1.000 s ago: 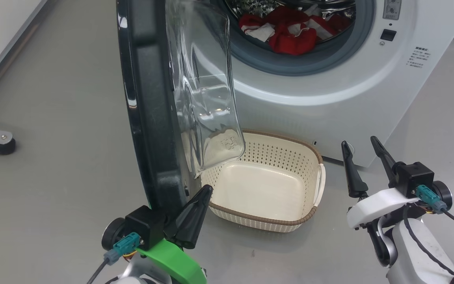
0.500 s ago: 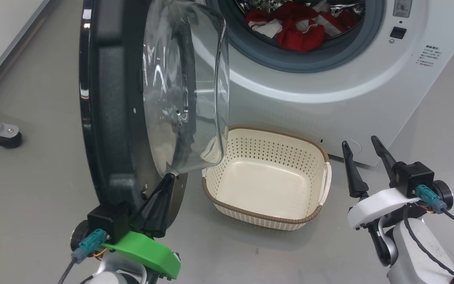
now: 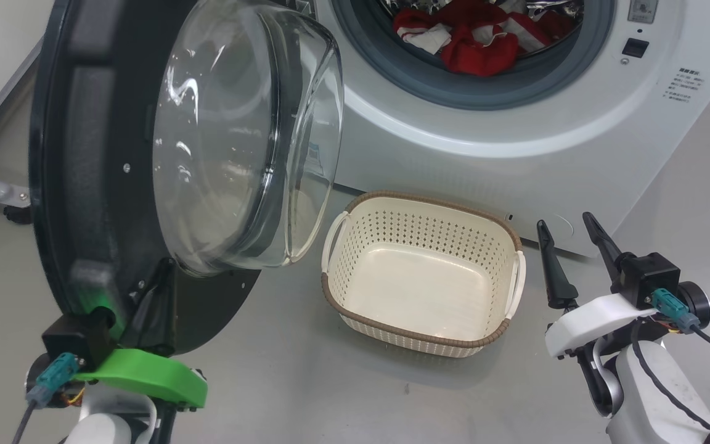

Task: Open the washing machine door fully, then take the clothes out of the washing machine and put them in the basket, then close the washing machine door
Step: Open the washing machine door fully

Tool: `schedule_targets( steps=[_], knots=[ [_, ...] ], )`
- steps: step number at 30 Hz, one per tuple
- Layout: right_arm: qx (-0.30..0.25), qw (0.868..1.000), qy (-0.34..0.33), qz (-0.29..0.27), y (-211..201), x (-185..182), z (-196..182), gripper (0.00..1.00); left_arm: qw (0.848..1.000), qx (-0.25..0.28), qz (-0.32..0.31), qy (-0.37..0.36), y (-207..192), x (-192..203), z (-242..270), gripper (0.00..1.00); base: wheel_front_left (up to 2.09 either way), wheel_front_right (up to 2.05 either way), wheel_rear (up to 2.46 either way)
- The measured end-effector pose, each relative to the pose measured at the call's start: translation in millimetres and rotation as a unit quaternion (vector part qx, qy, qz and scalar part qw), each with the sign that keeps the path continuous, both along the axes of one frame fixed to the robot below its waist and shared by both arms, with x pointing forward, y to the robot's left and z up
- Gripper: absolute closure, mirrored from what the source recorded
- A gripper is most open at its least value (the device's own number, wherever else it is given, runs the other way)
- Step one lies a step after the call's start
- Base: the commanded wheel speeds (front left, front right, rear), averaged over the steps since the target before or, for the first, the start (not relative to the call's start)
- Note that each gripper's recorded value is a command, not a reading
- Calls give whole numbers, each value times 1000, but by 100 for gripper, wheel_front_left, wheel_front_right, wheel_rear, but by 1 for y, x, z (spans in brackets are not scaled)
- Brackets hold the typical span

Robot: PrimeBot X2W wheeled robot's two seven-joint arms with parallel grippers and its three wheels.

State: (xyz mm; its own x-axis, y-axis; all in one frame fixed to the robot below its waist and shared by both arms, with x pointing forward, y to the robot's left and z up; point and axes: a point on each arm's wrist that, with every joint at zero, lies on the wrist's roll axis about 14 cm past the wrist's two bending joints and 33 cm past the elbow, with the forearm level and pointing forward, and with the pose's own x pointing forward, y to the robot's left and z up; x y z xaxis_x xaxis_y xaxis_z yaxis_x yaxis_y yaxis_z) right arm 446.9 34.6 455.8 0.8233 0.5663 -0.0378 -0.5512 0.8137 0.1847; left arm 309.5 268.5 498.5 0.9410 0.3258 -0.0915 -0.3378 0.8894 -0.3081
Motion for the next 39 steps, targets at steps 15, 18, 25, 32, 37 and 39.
schedule_targets(
  steps=[15, 18, 25, 32, 37, 39],
  knots=[
    [-6, 1000, 8, 9, 2, -4, -8, 0, 996, 11, 90, 0, 66, -5, -4, 100, 0, 0, 0],
    [-6, 1000, 11, 6, -1, -2, -11, 0, 994, 13, 104, -1, 77, -4, -4, 100, 0, 0, 0],
    [-4, 1000, 11, -1, -5, 4, -11, 0, 991, 17, 134, 6, 100, -3, -8, 100, 0, 0, 0],
    [-8, 1000, 11, -4, -8, 5, -13, 0, 987, 19, 162, 17, 119, -10, -15, 100, 0, 0, 0],
    [-8, 1000, 11, -7, -10, 6, -14, 0, 984, 25, 173, 25, 128, -15, -19, 100, 0, 0, 0],
    [-8, 1000, 12, -7, -10, 6, -14, 0, 984, 26, 173, 25, 128, -15, -19, 100, 0, 0, 0]
  ],
)
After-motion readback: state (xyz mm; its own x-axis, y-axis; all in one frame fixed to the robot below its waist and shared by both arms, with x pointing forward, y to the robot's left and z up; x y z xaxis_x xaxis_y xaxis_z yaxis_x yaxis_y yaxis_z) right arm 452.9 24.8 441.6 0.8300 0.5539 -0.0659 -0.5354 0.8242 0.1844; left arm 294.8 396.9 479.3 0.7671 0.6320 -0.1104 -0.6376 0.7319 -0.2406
